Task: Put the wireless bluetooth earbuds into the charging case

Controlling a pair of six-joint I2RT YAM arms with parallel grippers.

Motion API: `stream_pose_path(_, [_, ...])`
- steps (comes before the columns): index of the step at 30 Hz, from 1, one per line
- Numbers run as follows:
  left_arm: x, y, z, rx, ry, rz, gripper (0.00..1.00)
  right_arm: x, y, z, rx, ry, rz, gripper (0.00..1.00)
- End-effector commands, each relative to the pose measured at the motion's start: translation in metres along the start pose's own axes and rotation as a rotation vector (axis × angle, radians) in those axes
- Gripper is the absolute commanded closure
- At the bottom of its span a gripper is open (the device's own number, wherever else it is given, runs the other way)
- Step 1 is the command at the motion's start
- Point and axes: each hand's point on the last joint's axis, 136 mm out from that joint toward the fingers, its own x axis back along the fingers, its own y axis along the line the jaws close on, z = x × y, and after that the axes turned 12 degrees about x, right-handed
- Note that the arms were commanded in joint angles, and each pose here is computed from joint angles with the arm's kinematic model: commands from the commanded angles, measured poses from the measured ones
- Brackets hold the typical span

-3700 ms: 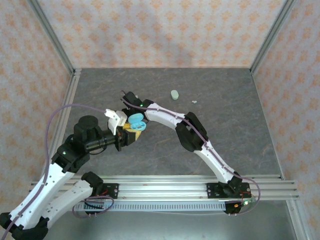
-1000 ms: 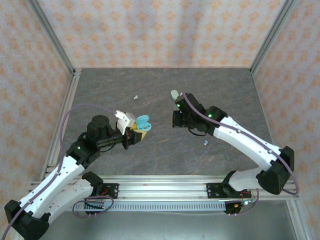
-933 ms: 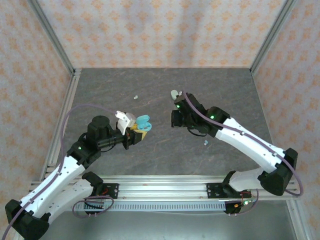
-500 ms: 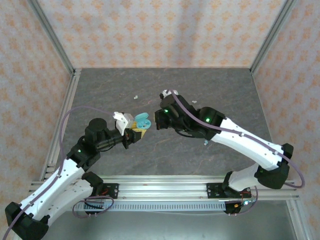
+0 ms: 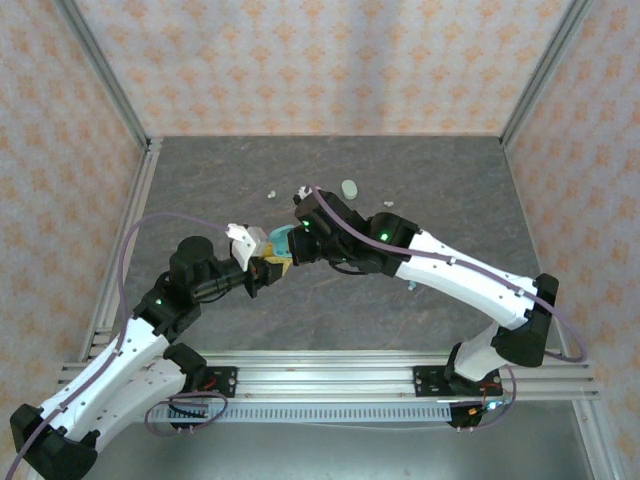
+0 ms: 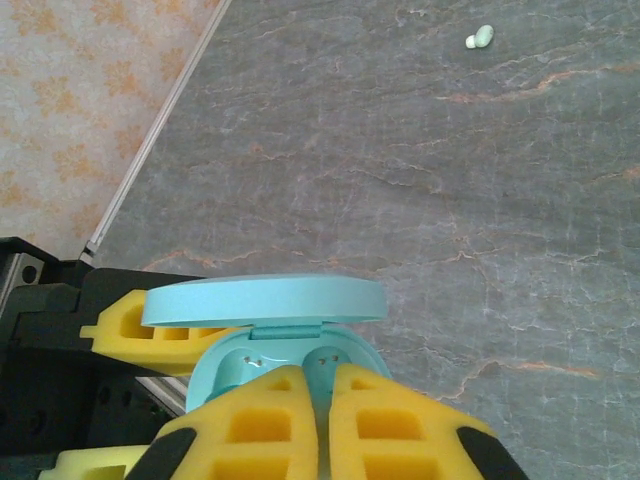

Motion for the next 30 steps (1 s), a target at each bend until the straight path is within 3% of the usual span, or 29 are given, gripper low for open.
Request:
stream_pose_path(1, [0.004,-0.002,-0.010,-0.039,-0.029,-0.003,0.94,0.004,0.012,-0.011,-0.014,-0.032,-0.040,0.91])
stream_pose_path(30, [0.007,-0.004,-0.012,-0.039,-0.023,-0.007,0.94,-0.009,0.022,-0.008,-0.010,-0.006,-0.058,0.86])
